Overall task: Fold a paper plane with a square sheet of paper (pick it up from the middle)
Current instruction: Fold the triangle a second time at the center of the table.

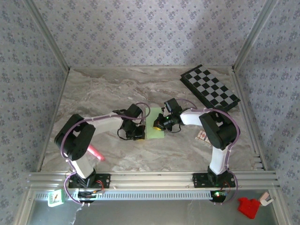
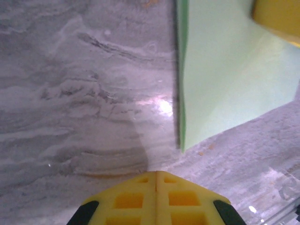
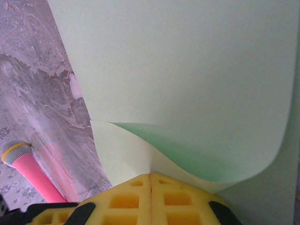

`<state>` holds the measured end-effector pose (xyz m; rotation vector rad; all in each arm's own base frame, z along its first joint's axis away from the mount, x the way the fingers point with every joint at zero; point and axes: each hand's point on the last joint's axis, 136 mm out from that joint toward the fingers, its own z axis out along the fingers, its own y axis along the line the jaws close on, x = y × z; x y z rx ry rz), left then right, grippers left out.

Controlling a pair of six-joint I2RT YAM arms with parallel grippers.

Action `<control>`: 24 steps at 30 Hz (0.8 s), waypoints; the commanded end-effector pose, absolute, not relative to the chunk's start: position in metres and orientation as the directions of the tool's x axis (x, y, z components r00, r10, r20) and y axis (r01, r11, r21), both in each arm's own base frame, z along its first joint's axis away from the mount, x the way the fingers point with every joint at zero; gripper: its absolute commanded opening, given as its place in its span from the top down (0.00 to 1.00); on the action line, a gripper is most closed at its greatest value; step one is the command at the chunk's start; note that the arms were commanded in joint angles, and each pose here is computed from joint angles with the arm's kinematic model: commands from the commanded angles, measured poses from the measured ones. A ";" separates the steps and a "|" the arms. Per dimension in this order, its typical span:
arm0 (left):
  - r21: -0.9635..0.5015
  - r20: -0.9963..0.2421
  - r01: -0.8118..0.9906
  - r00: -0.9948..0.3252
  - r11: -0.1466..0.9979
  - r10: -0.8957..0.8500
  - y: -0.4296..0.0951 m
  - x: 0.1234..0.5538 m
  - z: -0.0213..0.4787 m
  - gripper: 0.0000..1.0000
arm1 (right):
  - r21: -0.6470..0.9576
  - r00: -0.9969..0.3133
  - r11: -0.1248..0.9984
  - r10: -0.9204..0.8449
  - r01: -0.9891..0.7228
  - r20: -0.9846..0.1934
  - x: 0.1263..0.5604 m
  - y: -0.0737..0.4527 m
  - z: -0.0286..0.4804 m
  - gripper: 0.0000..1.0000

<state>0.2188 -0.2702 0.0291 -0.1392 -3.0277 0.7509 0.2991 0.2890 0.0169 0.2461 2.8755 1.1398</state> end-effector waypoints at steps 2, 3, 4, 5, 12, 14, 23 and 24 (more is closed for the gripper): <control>-0.577 -0.113 0.093 -0.993 0.812 0.034 -0.297 0.250 0.070 0.99 | 0.489 -0.965 0.832 0.235 0.263 0.119 0.272 0.251 -0.041 0.94; -0.587 -0.117 0.085 -0.993 0.805 0.020 -0.301 0.254 0.071 0.98 | 0.493 -0.965 0.830 0.234 0.261 0.116 0.273 0.252 -0.040 0.94; -0.591 -0.113 0.072 -0.994 0.803 0.006 -0.303 0.257 0.068 0.99 | 0.496 -0.966 0.829 0.233 0.259 0.115 0.274 0.252 -0.039 0.94; -0.591 -0.105 0.060 -0.994 0.804 -0.003 -0.305 0.260 0.065 0.99 | 0.499 -0.966 0.828 0.232 0.258 0.114 0.274 0.253 -0.039 0.94; -0.565 -0.040 0.000 -0.999 0.825 -0.028 -0.309 0.264 0.038 1.00 | 0.523 -0.969 0.816 0.226 0.245 0.103 0.278 0.258 -0.034 0.94; -0.549 -0.022 -0.014 -0.999 0.836 -0.031 -0.306 0.261 0.030 1.00 | 0.530 -0.970 0.813 0.224 0.240 0.095 0.279 0.259 -0.031 0.94; -0.420 0.050 -0.057 -0.998 0.906 -0.040 -0.278 0.243 -0.001 1.00 | 0.594 -0.986 0.800 0.156 0.087 -0.066 0.302 0.271 0.013 0.94; -0.416 0.058 -0.059 -0.998 0.908 -0.038 -0.277 0.240 -0.004 1.00 | 0.595 -0.986 0.801 0.141 0.058 -0.094 0.304 0.272 0.018 0.93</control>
